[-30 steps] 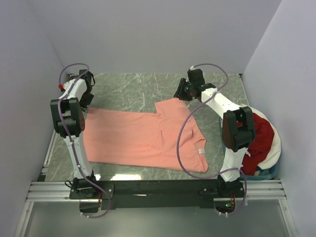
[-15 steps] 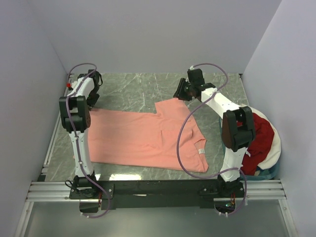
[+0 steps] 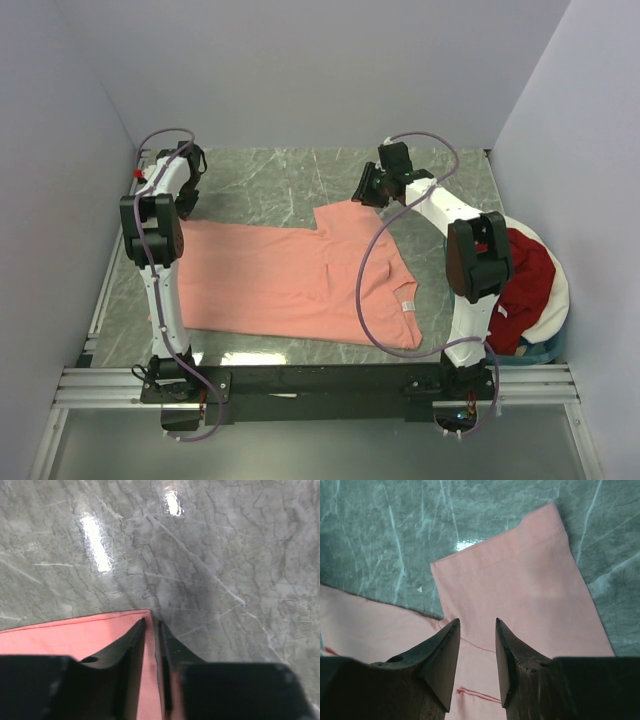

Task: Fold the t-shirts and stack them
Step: Fold the tshirt

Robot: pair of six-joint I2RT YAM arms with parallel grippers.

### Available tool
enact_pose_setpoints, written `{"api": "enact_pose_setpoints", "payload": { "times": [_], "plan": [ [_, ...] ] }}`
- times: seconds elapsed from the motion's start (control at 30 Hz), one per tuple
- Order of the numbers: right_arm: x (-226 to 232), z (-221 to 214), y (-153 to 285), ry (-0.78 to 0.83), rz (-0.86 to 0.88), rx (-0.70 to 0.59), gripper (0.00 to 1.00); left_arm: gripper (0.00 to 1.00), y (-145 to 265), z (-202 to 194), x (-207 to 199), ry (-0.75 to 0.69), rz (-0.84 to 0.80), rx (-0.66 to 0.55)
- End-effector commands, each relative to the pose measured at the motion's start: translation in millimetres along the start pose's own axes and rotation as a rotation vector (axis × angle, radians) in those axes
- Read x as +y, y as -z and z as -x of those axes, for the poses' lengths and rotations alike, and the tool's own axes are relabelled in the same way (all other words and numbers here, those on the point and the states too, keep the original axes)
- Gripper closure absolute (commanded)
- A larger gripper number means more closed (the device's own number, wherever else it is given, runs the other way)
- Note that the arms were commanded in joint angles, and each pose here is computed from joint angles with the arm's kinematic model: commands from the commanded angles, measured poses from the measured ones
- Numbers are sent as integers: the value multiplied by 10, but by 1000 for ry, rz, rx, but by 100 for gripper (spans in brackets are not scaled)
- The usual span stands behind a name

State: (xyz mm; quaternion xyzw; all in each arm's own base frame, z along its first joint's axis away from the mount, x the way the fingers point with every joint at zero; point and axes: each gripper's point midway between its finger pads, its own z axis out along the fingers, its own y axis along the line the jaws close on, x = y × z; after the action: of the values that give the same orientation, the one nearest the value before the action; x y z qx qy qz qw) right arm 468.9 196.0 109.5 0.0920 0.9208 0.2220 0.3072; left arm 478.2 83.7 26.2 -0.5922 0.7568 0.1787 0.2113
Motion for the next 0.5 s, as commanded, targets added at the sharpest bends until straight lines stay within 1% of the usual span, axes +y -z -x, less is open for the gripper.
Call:
{"api": "enact_pose_setpoints", "payload": {
  "times": [0.0, 0.03, 0.07, 0.13, 0.17, 0.23, 0.47],
  "plan": [
    [-64, 171, -31, 3, -11, -27, 59, 79, 32, 11, 38, 3, 1, 3],
    [-83, 168, -52, 1, -17, -23, 59, 82, 32, 3, 51, 1, 2, 5],
    [-103, 173, -59, -2, -21, -23, 59, 87, 34, 4, 65, 2, 2, 6],
    [-154, 178, -72, -4, -34, -21, 58, 92, 51, 4, 103, 3, -3, 12],
    [-169, 171, -86, -2, -39, -19, 58, 97, 56, 6, 114, 2, -5, 14],
    [-195, 151, -110, 1, -48, -10, 58, 99, 74, 26, 140, 6, -12, 16],
    [-266, 157, -160, -1, -81, -17, 58, 99, 265, 204, 129, 20, -63, -7]
  ]
}}
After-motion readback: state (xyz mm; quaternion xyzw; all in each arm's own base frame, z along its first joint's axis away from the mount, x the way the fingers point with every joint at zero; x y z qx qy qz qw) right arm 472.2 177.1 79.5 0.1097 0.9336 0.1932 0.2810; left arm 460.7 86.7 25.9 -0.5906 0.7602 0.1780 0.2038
